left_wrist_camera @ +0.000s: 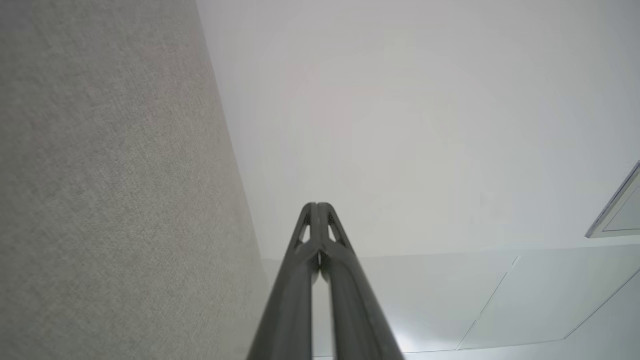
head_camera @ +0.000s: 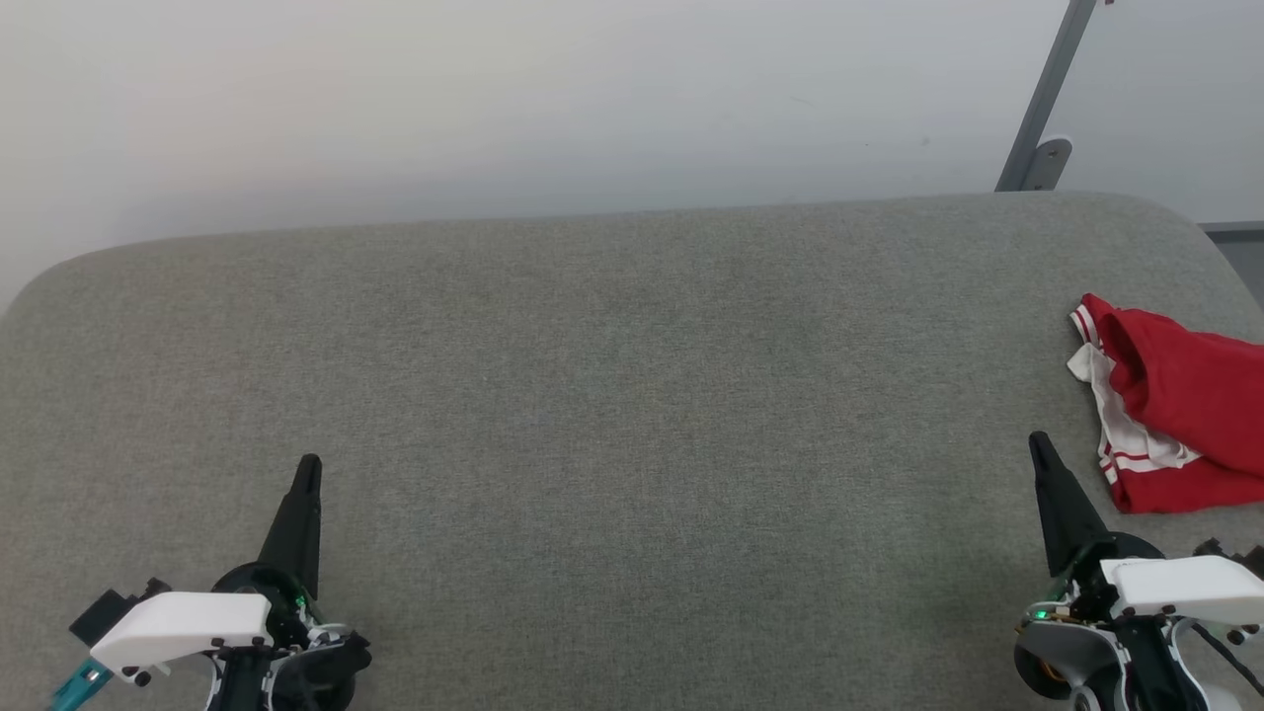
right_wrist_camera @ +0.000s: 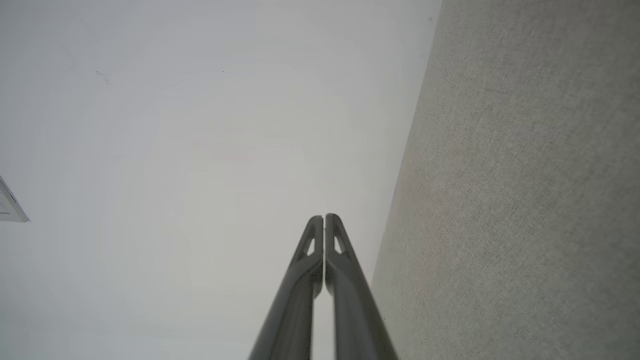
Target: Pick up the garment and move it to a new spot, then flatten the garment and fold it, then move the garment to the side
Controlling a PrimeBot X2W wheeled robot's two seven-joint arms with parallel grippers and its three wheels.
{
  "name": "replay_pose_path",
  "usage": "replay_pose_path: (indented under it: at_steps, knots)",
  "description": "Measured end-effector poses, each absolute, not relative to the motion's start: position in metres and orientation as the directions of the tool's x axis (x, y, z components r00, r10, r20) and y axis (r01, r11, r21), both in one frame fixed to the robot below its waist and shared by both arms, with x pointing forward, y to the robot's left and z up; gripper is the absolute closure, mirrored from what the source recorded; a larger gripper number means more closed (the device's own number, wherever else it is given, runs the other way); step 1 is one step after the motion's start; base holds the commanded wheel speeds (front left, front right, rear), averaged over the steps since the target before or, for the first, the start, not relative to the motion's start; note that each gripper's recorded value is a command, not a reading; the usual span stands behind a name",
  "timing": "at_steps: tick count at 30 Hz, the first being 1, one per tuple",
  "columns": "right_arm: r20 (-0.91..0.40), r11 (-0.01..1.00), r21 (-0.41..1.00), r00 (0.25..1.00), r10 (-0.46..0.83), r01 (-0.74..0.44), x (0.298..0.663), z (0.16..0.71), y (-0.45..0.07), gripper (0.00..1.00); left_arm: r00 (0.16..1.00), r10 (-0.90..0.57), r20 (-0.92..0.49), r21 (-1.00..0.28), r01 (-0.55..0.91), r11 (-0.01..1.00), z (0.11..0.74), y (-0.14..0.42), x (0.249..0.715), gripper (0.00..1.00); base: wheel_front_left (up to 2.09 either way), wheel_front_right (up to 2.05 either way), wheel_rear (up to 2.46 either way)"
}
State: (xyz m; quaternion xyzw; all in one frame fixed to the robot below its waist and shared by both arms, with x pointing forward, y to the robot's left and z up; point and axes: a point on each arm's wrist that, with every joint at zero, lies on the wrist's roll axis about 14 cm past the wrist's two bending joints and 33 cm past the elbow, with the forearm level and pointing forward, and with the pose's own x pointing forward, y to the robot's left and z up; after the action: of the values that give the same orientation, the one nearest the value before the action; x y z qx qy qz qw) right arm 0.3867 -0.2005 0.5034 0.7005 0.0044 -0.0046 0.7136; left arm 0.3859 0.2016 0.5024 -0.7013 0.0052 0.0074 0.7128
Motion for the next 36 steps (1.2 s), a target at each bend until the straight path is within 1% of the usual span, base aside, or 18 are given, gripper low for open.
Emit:
replay_pose_path:
  at_steps: [4, 36]
  knots:
    - [-0.006, -0.002, 1.000, 1.000, 0.001, 0.006, 0.3881, 0.5055, -0.2000, 1.00, 1.000, -0.001, -0.013, -1.000, -0.013, -0.004, 0.5037, 0.1993, 0.3875, 1.00, 0.00, 0.00, 0.00]
    - [-0.005, -0.002, 1.000, 1.000, 0.001, 0.005, 0.3885, 0.5059, -0.1998, 1.00, 1.000, -0.001, -0.013, -1.000, -0.013, -0.005, 0.5035, 0.1993, 0.3875, 1.00, 0.00, 0.00, 0.00]
